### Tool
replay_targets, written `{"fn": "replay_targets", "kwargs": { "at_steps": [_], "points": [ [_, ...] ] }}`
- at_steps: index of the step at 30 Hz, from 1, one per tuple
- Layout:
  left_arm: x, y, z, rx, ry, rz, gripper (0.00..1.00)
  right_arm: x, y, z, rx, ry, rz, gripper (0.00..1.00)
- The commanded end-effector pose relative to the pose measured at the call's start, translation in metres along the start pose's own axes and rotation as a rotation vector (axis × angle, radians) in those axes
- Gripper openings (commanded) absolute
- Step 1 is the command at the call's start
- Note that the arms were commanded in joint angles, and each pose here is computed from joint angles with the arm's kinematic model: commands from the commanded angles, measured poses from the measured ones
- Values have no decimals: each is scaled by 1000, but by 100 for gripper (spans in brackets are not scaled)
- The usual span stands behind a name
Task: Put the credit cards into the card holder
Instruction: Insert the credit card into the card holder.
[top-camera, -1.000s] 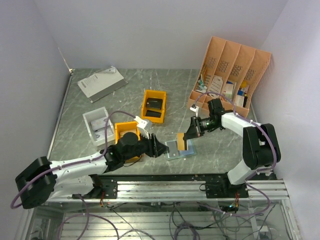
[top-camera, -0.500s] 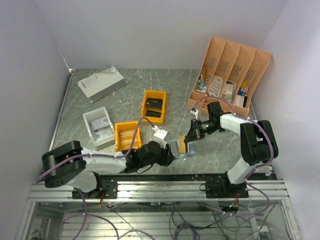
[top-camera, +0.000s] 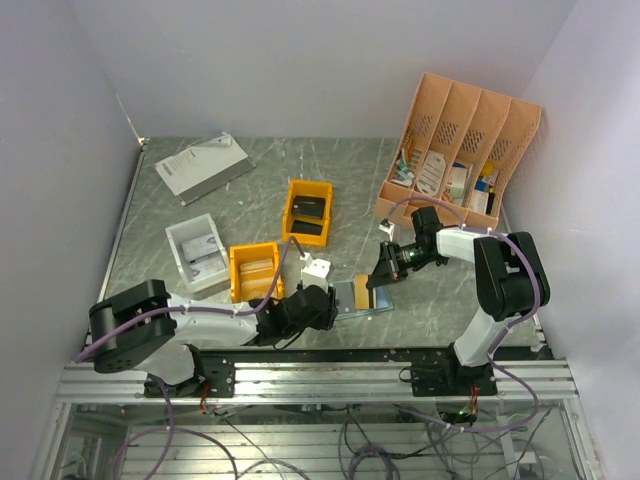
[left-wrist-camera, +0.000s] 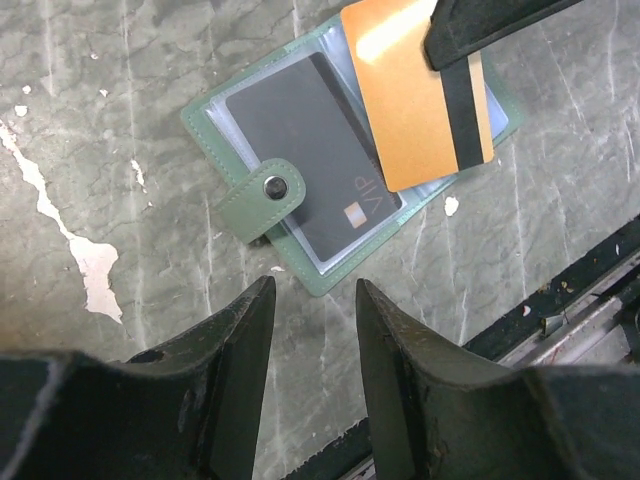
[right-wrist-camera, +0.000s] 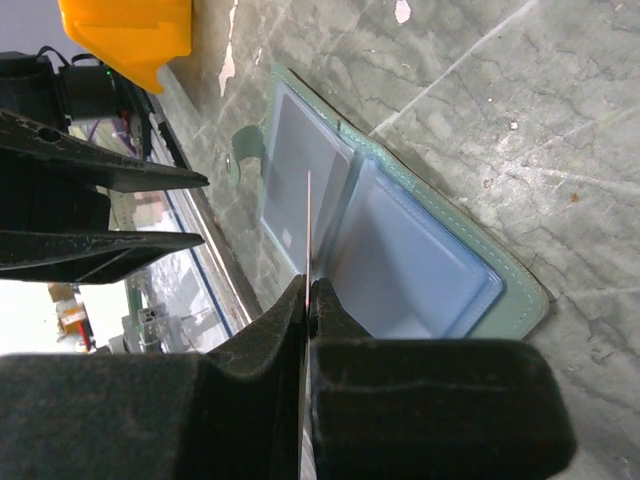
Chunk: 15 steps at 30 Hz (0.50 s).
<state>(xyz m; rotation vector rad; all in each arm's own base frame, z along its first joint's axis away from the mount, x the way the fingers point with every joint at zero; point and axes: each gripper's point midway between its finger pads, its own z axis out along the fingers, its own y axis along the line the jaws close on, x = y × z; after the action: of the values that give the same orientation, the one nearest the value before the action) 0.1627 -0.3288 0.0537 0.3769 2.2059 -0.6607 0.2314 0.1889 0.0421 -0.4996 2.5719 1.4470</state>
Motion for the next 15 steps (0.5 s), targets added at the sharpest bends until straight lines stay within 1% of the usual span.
{"fn": "replay_targets", "kwargs": {
  "at_steps": [1,9,15],
  "points": [
    [-11,-1,5,-52,-27,-14,49,-1,-8,1,24,-4,8,0],
    [-4,5,9,-94,2,-15,48,4,-20,3,72,16,47,0],
    [1,4,15,-101,24,-11,48,4,-21,6,67,25,56,0]
  ]
}}
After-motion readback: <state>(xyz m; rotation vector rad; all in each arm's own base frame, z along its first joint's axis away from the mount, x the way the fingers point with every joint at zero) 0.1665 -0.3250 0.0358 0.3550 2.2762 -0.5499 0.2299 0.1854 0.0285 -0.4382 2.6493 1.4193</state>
